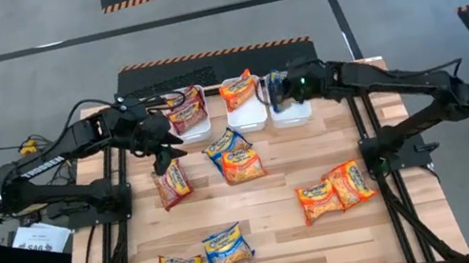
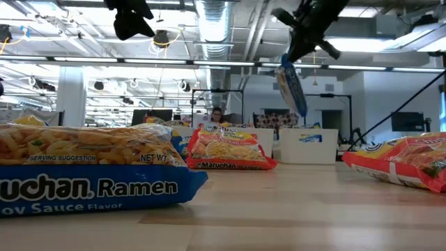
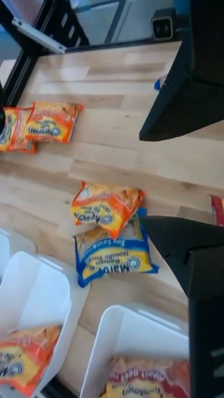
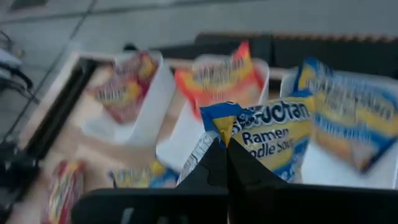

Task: Sort Maruchan noodles
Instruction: Put the blue noodle pack into the right white bin

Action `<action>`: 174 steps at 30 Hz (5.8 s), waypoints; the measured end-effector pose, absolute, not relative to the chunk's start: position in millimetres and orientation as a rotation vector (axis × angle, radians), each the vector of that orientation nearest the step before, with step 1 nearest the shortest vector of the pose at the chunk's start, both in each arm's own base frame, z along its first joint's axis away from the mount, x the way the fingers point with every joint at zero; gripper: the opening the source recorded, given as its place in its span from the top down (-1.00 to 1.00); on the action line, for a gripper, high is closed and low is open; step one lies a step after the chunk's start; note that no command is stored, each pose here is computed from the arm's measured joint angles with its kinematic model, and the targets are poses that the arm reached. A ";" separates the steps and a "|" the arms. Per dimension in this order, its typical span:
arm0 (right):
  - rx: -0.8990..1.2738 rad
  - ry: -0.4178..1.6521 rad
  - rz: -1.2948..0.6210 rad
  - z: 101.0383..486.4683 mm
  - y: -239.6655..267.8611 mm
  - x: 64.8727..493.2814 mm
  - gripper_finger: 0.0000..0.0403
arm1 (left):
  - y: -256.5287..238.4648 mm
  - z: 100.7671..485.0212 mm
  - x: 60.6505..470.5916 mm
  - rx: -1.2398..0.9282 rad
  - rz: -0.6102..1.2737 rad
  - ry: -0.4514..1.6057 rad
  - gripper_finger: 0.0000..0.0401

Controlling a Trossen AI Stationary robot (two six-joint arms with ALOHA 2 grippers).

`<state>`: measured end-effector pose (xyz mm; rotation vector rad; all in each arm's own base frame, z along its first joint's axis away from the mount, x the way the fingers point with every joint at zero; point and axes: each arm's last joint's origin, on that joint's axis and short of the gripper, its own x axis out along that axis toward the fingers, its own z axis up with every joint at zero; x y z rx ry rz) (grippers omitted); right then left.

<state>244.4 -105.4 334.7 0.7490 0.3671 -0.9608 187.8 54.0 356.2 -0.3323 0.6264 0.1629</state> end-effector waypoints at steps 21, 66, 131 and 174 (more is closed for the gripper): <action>0.493 0.927 -1.206 266.9 -188.1 288.6 0.99 | 71.6 356.0 181.9 -0.273 0.253 0.622 0.03; 0.069 1.181 -0.556 312.0 -219.3 256.0 -0.03 | 74.1 355.3 180.4 -0.276 0.281 0.630 0.03; -0.205 1.643 -0.364 264.8 -237.0 254.0 0.98 | 93.3 358.1 174.2 -0.254 0.470 0.589 0.03; -0.361 1.864 -0.352 257.0 -243.2 264.3 0.99 | 93.3 358.1 174.1 -0.250 0.468 0.590 0.03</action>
